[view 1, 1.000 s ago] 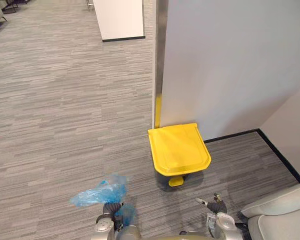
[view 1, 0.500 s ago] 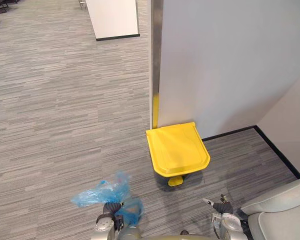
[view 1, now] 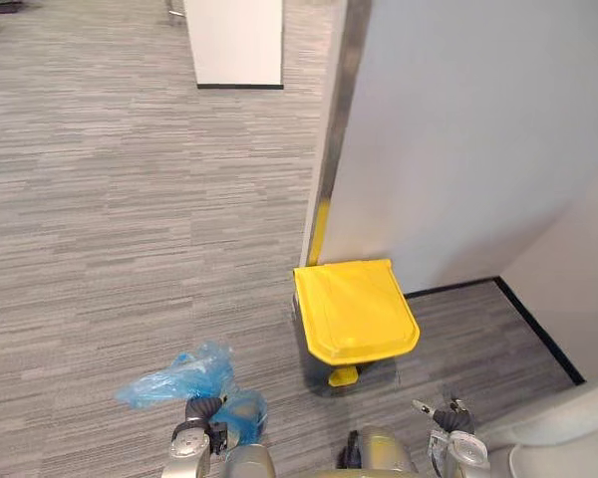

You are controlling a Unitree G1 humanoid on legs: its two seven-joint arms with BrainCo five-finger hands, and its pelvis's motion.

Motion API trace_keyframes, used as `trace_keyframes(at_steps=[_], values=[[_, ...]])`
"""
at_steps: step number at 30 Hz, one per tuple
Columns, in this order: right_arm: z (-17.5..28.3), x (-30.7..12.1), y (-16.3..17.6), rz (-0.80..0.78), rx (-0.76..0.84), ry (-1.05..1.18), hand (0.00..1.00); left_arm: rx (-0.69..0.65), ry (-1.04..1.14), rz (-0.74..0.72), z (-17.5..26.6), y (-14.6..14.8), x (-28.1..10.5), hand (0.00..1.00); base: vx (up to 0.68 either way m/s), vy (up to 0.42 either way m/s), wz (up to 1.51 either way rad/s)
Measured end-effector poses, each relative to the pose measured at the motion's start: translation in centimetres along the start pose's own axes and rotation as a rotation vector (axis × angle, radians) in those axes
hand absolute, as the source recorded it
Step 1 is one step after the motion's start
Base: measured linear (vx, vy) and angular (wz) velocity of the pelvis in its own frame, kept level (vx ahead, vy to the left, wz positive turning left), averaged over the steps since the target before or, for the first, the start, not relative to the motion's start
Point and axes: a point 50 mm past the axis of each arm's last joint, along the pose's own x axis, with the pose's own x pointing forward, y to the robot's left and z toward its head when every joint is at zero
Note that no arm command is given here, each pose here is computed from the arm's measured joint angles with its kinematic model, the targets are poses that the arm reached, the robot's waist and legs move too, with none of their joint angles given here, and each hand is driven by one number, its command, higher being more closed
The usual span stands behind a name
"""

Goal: Gather rubbish on tea table into small bin, then transfer packed bag to large trash can.

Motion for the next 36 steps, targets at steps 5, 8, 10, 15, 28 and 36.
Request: trace_keyframes(at_steps=[5,8,10,15,28,36], values=[[0.1,0.4,-3.4,-0.120,0.150,0.014,0.00,0.017,-0.038,-0.048,1.0,-1.5,0.2,1.00,0.30,-0.168,0.40],[-0.9,0.2,-4.4,-0.161,0.240,0.044,0.00,0.000,-0.036,-0.038,1.0,-1.3,0.2,1.00,0.30,-0.152,0.26],[-0.8,0.2,-4.3,-0.159,0.265,0.042,0.00,-0.008,-0.035,-0.037,1.0,-1.4,0.2,1.00,0.24,-0.113,-0.11],[-1.1,-0.1,-2.9,-0.126,0.289,0.054,0.00,-0.012,-0.039,-0.039,1.0,-1.5,0.2,1.00,0.13,-0.045,-0.07],[4.2,-1.2,7.9,0.268,-0.044,-0.144,0.00,0.048,-0.087,-0.046,1.8,-0.7,0.0,1.00,-0.09,-0.017,-0.02],[12.3,-3.2,12.9,0.424,-0.153,-0.452,0.00,0.027,-0.182,-0.046,4.4,-0.8,0.6,1.00,-0.06,-0.096,0.16]])
